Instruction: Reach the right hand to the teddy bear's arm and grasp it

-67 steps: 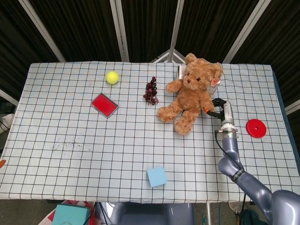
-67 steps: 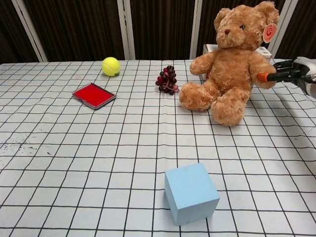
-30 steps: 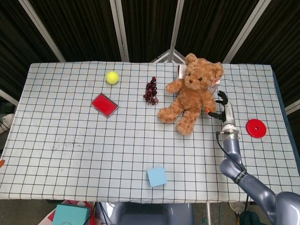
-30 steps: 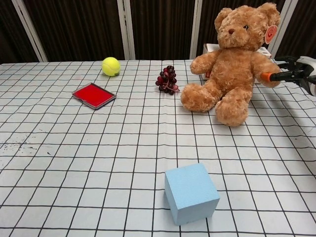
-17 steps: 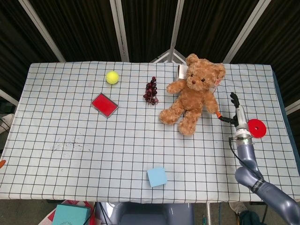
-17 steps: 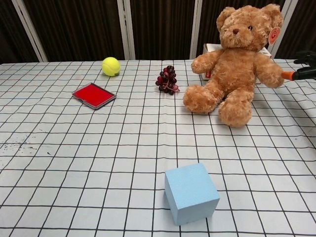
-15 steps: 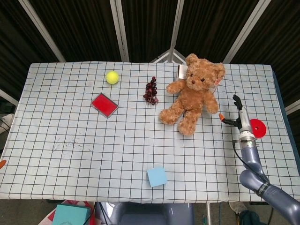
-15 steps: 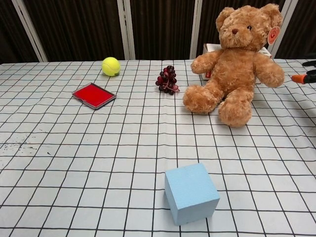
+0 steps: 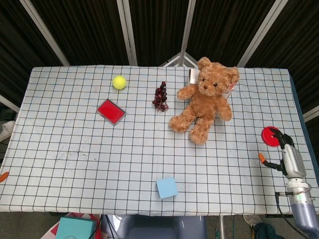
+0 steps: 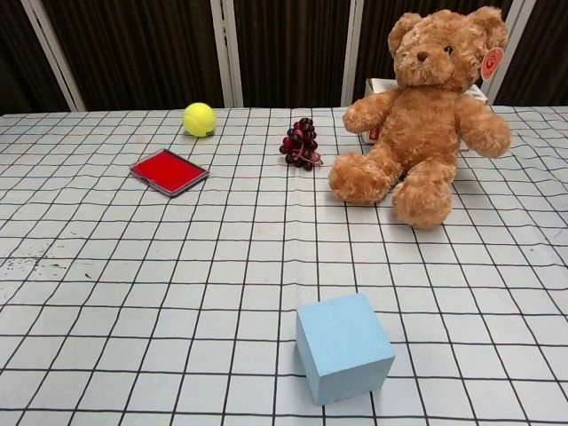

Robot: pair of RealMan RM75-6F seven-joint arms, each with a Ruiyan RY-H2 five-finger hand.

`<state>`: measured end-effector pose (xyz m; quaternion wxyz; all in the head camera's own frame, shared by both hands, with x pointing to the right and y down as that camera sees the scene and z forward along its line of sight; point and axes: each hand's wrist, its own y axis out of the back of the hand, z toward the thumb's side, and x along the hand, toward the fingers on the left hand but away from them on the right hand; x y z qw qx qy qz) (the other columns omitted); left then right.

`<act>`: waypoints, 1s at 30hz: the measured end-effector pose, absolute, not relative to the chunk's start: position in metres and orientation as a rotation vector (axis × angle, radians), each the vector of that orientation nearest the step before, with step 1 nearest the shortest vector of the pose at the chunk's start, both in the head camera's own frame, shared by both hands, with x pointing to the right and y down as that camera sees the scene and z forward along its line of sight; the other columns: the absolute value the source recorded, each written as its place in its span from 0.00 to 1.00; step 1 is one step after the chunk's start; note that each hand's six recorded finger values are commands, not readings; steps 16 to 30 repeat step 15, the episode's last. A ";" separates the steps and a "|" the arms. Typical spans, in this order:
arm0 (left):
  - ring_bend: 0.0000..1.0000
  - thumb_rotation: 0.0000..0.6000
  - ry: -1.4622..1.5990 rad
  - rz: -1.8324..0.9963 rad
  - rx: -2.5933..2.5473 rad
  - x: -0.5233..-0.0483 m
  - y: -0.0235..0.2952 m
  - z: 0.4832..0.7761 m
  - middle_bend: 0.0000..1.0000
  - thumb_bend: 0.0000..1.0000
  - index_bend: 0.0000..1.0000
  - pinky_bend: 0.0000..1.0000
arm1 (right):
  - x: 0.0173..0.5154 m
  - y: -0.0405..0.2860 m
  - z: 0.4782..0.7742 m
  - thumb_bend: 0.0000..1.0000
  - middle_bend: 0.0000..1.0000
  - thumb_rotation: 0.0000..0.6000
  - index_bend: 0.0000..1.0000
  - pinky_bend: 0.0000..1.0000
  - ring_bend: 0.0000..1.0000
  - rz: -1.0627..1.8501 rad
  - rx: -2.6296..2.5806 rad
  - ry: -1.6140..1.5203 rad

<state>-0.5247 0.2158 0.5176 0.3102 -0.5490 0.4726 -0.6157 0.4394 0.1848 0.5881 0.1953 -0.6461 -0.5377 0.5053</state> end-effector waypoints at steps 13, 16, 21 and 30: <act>0.02 1.00 1.236 -1.621 -1.450 -0.523 0.217 0.518 0.09 0.20 0.25 0.19 | 0.435 0.250 0.536 0.34 0.14 1.00 0.18 0.00 0.10 1.527 -1.400 -1.025; 0.02 1.00 1.231 -1.628 -1.447 -0.523 0.216 0.519 0.09 0.20 0.25 0.19 | 0.433 0.255 0.538 0.34 0.14 1.00 0.18 0.00 0.10 1.556 -1.419 -0.977; 0.02 1.00 1.231 -1.628 -1.447 -0.523 0.216 0.519 0.09 0.20 0.25 0.19 | 0.433 0.255 0.538 0.34 0.14 1.00 0.18 0.00 0.10 1.556 -1.419 -0.977; 0.02 1.00 1.231 -1.628 -1.447 -0.523 0.216 0.519 0.09 0.20 0.25 0.19 | 0.433 0.255 0.538 0.34 0.14 1.00 0.18 0.00 0.10 1.556 -1.419 -0.977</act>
